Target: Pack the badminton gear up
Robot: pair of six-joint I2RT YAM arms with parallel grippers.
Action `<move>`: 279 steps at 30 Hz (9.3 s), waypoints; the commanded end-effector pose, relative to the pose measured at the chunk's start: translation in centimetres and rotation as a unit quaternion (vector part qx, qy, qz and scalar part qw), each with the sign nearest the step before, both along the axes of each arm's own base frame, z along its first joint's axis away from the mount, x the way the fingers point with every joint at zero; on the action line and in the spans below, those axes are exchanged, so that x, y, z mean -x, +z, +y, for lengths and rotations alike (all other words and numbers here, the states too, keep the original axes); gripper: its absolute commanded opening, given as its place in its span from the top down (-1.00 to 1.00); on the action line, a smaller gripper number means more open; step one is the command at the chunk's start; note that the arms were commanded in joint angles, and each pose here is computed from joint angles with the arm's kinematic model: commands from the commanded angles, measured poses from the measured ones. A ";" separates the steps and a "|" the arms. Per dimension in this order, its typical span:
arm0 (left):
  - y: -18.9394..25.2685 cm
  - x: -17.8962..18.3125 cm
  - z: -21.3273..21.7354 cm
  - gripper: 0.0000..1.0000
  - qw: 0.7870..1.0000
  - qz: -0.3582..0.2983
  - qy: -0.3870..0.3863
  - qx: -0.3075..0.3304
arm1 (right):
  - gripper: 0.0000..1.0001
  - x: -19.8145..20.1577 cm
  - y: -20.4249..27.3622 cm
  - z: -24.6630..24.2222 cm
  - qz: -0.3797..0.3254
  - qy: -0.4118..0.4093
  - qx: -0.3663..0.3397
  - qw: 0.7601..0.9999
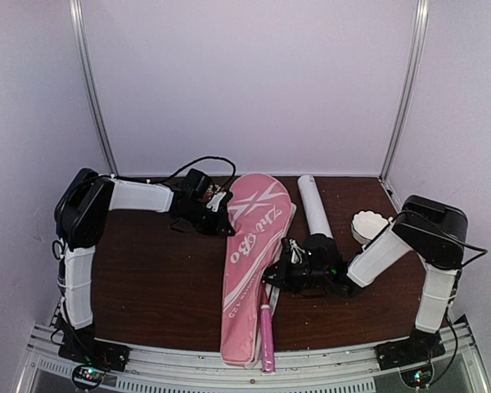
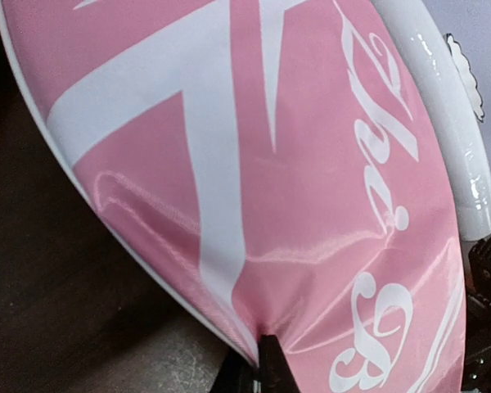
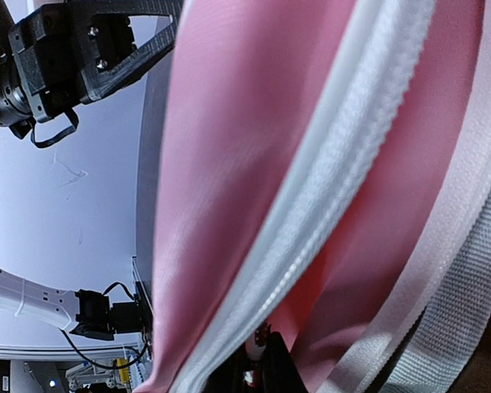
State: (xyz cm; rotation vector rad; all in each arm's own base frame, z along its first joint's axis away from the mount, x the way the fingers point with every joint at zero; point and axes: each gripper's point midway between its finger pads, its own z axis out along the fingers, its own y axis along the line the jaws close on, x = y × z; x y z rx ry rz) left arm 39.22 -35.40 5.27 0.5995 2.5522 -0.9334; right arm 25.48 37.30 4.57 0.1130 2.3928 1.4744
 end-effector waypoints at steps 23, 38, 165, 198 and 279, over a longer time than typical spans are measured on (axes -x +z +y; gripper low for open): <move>-1.5 2.6 -3.9 1.00 0.994 0.013 -0.113 -0.005 | 1.00 -10.1 4.3 0.4 -0.122 -0.099 -0.055 0.986; -1.3 -3.1 -0.3 1.00 1.000 0.001 0.018 -0.023 | -0.01 -5.0 3.0 -1.5 -0.068 -0.012 0.043 0.997; 4.3 26.8 -6.6 1.00 0.994 0.089 -0.056 -0.030 | 0.86 13.2 1.8 3.4 -0.496 0.264 0.320 0.763; 5.2 17.3 -1.7 0.29 1.000 -0.019 -0.009 -0.015 | 0.77 7.4 1.8 -1.5 -0.316 0.220 0.305 0.871; -5.4 18.0 5.5 0.48 0.972 0.035 -0.069 -0.223 | 0.47 -18.8 6.9 -11.7 -0.192 -0.031 0.343 0.919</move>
